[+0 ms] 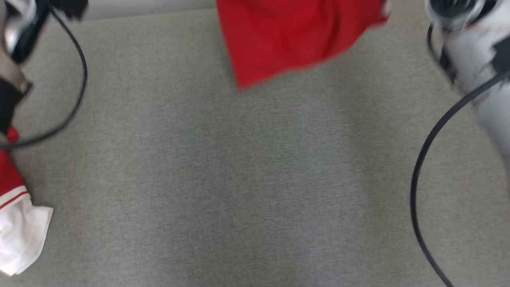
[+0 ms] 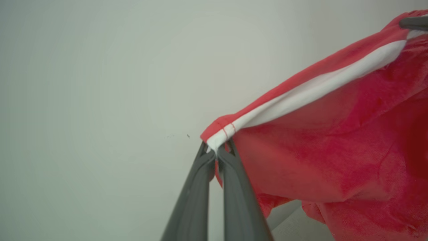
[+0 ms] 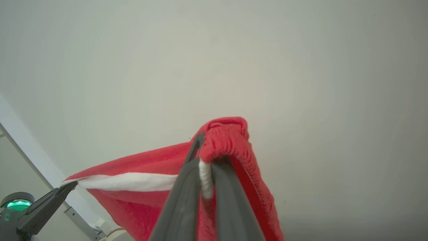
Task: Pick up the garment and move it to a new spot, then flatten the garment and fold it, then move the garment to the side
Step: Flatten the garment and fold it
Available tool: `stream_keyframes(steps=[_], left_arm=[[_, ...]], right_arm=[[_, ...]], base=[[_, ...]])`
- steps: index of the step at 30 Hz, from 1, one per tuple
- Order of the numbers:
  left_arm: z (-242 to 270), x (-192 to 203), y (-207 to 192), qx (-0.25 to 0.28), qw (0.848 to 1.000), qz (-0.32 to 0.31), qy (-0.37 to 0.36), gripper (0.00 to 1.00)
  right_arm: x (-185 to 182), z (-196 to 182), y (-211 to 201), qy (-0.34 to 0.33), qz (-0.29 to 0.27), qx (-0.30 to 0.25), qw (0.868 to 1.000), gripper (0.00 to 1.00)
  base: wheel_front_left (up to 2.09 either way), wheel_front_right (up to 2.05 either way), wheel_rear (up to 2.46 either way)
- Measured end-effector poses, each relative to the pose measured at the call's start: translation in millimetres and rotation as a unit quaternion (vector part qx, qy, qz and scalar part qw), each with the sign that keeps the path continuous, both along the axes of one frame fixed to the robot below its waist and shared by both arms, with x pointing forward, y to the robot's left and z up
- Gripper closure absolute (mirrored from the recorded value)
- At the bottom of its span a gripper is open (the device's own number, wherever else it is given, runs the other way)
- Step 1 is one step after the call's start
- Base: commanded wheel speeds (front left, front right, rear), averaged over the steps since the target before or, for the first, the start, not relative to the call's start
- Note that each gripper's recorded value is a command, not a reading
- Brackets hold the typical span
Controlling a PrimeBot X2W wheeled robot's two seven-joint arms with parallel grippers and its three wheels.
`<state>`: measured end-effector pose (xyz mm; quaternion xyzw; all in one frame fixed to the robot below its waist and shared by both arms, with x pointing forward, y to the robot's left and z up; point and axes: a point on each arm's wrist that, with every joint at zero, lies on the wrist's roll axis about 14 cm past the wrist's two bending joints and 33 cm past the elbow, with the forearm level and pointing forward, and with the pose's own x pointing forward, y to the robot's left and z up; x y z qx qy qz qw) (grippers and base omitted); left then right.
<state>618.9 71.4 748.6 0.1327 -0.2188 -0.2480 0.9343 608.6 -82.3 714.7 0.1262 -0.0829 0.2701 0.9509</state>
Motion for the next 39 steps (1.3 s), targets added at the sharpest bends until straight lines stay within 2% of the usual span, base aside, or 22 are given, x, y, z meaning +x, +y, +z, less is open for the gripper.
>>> stream_keyframes(steps=[7, 11, 17, 21, 24, 29, 36, 37, 39], left_arm=[[52, 6, 10, -0.012, 0.999, 0.017, -0.046, 1.00], [67, 7, 14, -0.027, 0.997, 0.020, -0.066, 1.00], [31, 32, 27, -0.029, 0.998, 0.035, -0.039, 1.00], [-18, 44, 22, -0.033, 0.999, 0.025, -0.001, 1.00], [-56, 43, 20, -0.048, 0.998, 0.014, 0.034, 1.00], [-89, 19, 18, -0.077, 0.995, -0.006, 0.068, 1.00], [-123, -35, 21, -0.120, 0.986, -0.019, 0.112, 1.00], [-123, -35, 21, -0.120, 0.986, -0.019, 0.112, 1.00], [-137, -61, 23, -0.135, 0.982, -0.019, 0.131, 1.00]], right_arm=[[25, 50, -1, -0.053, -0.026, 0.007, 0.998, 1.00], [35, 56, 5, -0.071, -0.028, -0.011, 0.997, 1.00], [45, 20, 28, -0.059, 0.013, -0.024, 0.998, 1.00], [45, -48, 34, 0.005, 0.042, -0.032, 0.999, 1.00], [30, -92, 37, 0.056, 0.064, -0.016, 0.996, 1.00], [-9, -130, 37, 0.110, 0.093, 0.008, 0.990, 1.00], [-82, -150, 42, 0.163, 0.138, 0.051, 0.976, 1.00], [-82, -150, 42, 0.163, 0.138, 0.051, 0.976, 1.00], [-115, -159, 41, 0.187, 0.151, 0.062, 0.969, 1.00]], base=[[0.00, 0.00, 0.00], [0.00, 0.00, 0.00], [0.00, 0.00, 0.00], [0.00, 0.00, 0.00], [0.00, 0.00, 0.00], [0.00, 0.00, 0.00], [0.00, 0.00, 0.00], [0.00, 0.00, 0.00], [0.00, 0.00, 0.00]])
